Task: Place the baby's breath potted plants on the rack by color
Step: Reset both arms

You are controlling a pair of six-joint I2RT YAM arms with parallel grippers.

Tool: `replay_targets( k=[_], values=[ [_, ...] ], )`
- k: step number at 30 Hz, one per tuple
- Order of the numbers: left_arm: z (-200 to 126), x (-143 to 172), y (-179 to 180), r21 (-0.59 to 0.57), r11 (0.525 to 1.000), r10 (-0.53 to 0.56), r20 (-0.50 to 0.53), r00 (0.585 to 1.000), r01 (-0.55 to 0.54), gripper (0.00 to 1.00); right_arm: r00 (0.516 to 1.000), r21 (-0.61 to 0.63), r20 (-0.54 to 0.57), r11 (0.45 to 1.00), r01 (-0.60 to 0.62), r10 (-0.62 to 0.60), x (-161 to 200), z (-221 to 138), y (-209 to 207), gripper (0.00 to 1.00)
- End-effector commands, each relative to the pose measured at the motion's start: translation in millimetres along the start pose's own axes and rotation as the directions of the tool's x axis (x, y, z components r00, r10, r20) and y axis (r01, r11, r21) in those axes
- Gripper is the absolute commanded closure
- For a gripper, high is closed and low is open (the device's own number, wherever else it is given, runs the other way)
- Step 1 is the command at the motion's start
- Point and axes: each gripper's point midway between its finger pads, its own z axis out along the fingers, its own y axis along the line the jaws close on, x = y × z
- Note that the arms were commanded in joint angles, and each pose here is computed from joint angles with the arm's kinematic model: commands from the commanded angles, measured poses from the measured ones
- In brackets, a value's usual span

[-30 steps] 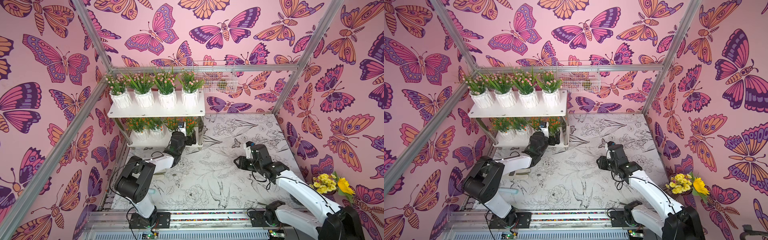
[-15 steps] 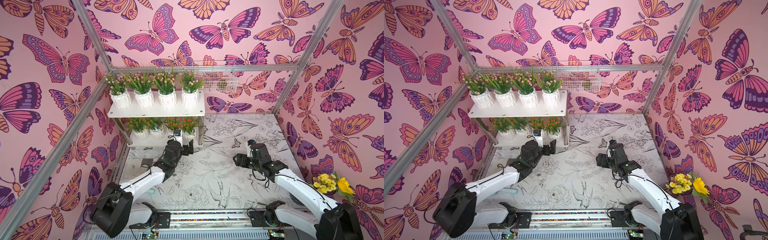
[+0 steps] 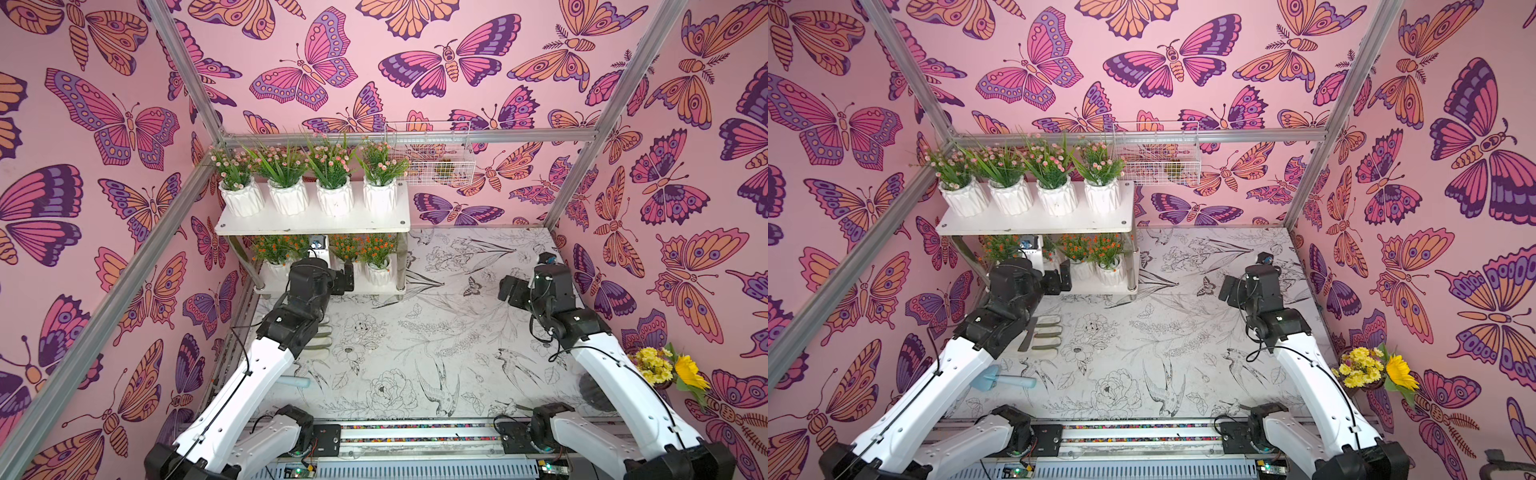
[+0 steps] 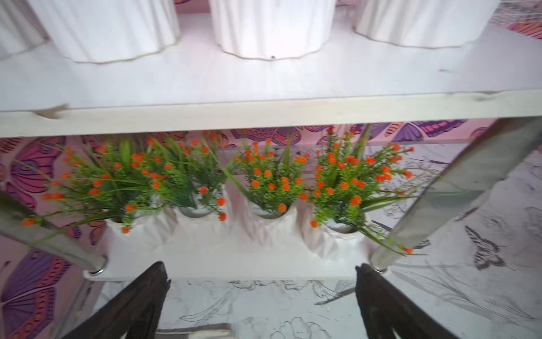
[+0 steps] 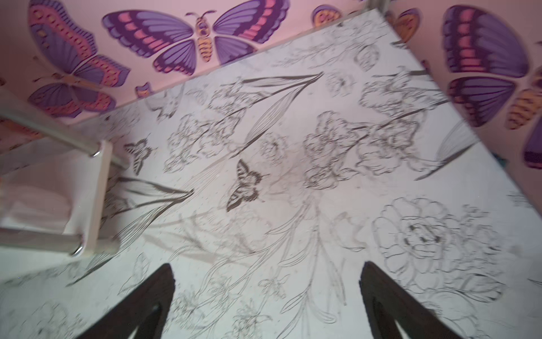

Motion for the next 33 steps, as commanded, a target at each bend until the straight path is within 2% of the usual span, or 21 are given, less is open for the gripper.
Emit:
replay_targets(
  k=[1, 5, 9, 12, 15, 16, 24, 28, 30, 31, 33],
  values=[
    [13, 26, 23, -0.099, 0.99, 0.105, -0.003, 0.994, -0.105, 0.0, 0.992, 0.164, 0.112, 0.985, 0.043, -0.062, -15, 2, -30, 0.01],
    [38, 67, 42, -0.109, 0.992, 0.061, -0.01, 0.998, -0.062, 0.0, 0.968, 0.229, 0.186, 0.965, 0.125, -0.17, -17, 19, -40, 0.01],
    [64, 118, 68, -0.158, 0.987, -0.003, -0.026, 1.0, -0.001, 0.0, 0.972, 0.238, 0.171, 0.964, 0.118, -0.161, -7, 43, -52, 0.01],
    [75, 149, 78, -0.194, 0.981, -0.001, -0.006, 1.0, 0.0, 0.0, 0.965, 0.233, 0.18, 0.962, 0.144, -0.189, 1, 60, -52, 0.01],
    [85, 161, 78, -0.204, 0.979, 0.009, 0.03, 1.0, -0.002, 0.0, 0.954, 0.219, 0.197, 0.958, 0.183, -0.227, 9, 77, -49, 0.01],
    [84, 176, 78, -0.201, 0.979, 0.012, 0.012, 1.0, -0.009, 0.0, 0.952, 0.217, 0.194, 0.957, 0.193, -0.236, 11, 83, -49, 0.01],
    [98, 188, 64, -0.12, 0.993, 0.02, 0.02, 1.0, -0.018, 0.0, 0.942, 0.142, 0.192, 0.958, 0.251, -0.275, 30, 120, -36, 0.01],
    [106, 199, 60, -0.077, 0.997, 0.016, -0.015, 1.0, -0.018, 0.0, 0.929, 0.053, 0.249, 0.962, 0.269, -0.274, 41, 129, -29, 0.01],
    [108, 199, 60, -0.071, 0.997, 0.015, -0.009, 1.0, -0.015, 0.0, 0.944, -0.049, 0.22, 0.964, 0.262, -0.246, 47, 132, -27, 0.01],
    [107, 205, 60, -0.068, 0.998, 0.01, -0.049, 0.999, -0.013, 0.0, 0.945, -0.068, 0.226, 0.963, 0.259, -0.238, 49, 133, -27, 0.01],
    [116, 194, 63, -0.049, 0.999, -0.014, -0.027, 1.0, 0.013, 0.0, 0.935, -0.128, 0.253, 0.949, 0.288, -0.25, 54, 129, -19, 0.01]
  ],
)
